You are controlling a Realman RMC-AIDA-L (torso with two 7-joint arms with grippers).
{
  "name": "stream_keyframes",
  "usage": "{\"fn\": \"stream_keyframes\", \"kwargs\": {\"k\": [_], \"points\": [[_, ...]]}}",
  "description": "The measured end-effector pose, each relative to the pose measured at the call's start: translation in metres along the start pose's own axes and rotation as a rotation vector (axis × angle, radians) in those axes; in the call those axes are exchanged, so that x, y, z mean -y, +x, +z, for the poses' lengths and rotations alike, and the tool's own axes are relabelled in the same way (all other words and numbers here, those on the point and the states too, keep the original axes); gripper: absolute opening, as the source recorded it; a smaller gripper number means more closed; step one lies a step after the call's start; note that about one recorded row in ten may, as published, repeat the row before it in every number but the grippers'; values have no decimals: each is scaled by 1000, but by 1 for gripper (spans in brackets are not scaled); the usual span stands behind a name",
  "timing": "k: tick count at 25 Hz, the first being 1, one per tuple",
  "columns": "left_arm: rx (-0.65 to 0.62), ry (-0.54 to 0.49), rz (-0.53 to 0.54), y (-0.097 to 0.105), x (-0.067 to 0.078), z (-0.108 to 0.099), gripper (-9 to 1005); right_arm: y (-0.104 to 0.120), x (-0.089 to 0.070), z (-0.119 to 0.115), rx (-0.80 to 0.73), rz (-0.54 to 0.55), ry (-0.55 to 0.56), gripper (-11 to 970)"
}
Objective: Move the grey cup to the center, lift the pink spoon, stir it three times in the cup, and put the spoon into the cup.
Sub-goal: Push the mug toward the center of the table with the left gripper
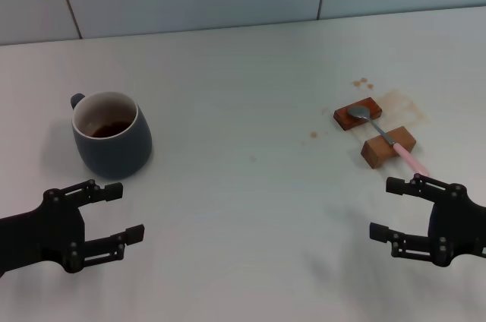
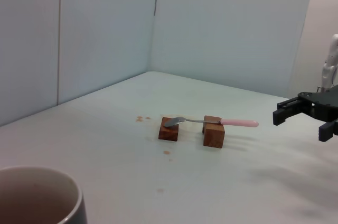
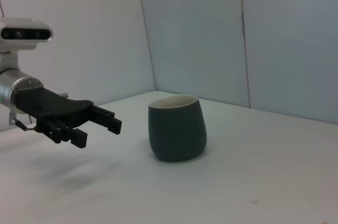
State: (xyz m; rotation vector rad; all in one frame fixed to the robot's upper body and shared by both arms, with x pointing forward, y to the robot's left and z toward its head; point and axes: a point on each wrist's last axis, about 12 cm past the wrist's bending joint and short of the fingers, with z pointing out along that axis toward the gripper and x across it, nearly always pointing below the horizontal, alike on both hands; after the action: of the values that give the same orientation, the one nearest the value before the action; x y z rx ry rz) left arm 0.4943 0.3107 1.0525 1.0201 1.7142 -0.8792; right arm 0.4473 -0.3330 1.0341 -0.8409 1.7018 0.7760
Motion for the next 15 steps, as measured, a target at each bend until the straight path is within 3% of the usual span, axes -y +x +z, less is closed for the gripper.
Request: {"fn": "stream_keyframes", "kwargs": {"k": [15], "points": [[39, -45, -13, -1, -2, -1, 776, 1, -1, 1, 2, 4, -2, 828]]}}
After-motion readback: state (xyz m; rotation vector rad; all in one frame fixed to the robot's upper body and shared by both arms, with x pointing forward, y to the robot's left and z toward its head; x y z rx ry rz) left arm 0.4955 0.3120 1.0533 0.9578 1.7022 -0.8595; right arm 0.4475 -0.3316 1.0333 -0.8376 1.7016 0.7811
